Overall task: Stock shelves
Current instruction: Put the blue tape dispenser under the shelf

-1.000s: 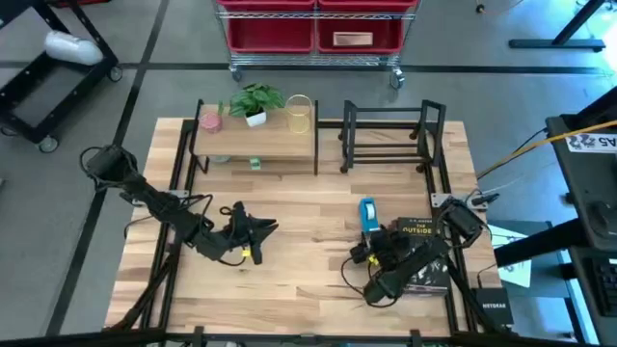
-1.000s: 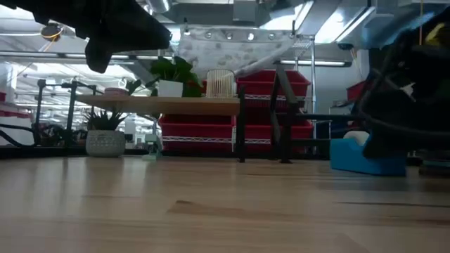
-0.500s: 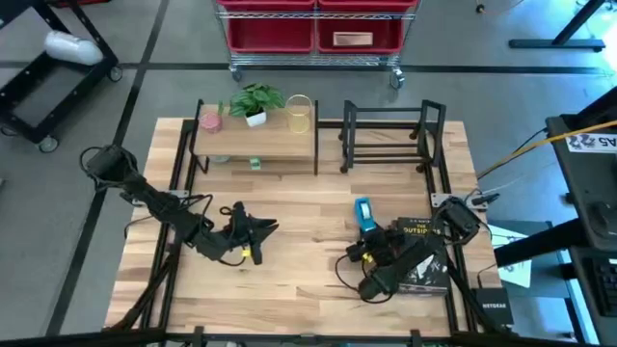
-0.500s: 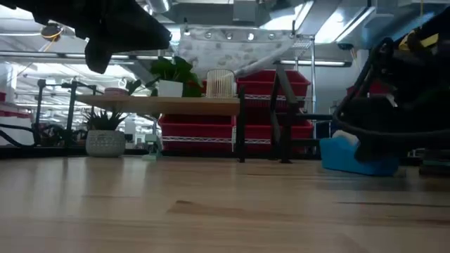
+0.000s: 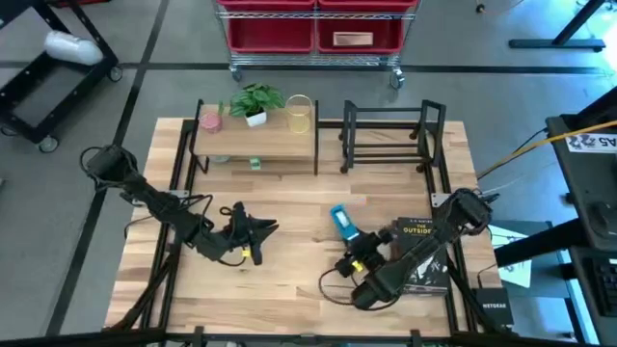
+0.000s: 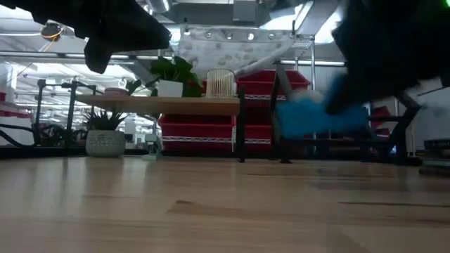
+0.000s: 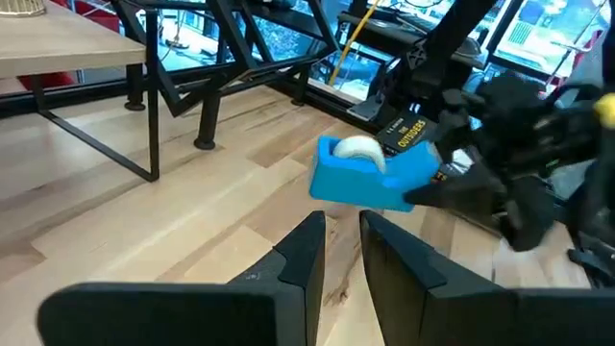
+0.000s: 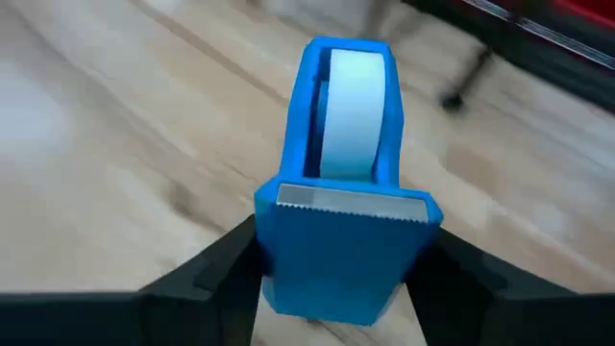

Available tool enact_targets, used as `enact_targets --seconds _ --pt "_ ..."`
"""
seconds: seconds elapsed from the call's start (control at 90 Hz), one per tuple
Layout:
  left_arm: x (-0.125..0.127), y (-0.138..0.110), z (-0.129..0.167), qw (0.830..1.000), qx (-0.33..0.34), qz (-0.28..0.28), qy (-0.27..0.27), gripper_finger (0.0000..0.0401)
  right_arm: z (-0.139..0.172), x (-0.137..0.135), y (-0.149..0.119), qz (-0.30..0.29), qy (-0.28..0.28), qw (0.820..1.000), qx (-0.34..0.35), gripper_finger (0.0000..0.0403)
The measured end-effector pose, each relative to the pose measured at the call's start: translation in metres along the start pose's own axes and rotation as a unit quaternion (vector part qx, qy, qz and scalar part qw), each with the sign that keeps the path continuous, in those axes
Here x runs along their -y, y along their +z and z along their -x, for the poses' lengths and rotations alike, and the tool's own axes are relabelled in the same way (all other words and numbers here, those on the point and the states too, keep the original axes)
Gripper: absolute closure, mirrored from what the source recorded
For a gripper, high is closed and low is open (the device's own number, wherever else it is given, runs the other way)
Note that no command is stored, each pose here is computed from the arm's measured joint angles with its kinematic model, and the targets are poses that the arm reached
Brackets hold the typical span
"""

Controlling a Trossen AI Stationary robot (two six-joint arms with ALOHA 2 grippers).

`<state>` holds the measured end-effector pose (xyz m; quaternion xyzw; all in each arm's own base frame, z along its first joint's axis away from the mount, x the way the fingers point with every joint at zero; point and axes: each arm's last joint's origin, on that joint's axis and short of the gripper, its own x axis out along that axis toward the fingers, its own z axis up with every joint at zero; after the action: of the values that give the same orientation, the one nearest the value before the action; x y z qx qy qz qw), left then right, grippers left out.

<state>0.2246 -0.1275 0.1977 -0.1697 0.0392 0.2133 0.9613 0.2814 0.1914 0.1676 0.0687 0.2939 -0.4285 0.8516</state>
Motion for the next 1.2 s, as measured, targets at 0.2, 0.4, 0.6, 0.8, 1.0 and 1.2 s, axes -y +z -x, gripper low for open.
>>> enact_targets --seconds 0.2,0.4,0.6,0.8,1.0,1.2 --pt "0.012 0.017 0.019 0.998 0.028 0.005 -0.053 0.0347 -0.023 -0.033 0.042 0.017 0.096 0.995 -0.013 0.0212" --pt "0.020 0.032 0.046 0.994 0.045 -0.009 -0.095 0.0347 -0.075 -0.047 0.070 -0.004 0.131 0.991 0.005 0.0212" --pt "0.023 0.030 0.059 0.994 0.048 -0.028 -0.091 0.0347 -0.136 -0.049 0.074 -0.053 0.082 0.995 0.035 0.0212" --pt "0.023 0.027 0.063 0.995 0.045 -0.033 -0.085 0.0347 -0.184 -0.056 0.071 -0.118 0.076 0.987 0.074 0.0212" --pt "0.023 0.027 0.063 0.995 0.044 -0.035 -0.087 0.0347 -0.219 -0.054 0.088 -0.163 0.031 0.980 0.107 0.0212" --pt "0.023 0.027 0.063 0.995 0.045 -0.036 -0.084 0.0347 -0.247 -0.056 0.109 -0.156 0.002 0.982 0.109 0.0213"
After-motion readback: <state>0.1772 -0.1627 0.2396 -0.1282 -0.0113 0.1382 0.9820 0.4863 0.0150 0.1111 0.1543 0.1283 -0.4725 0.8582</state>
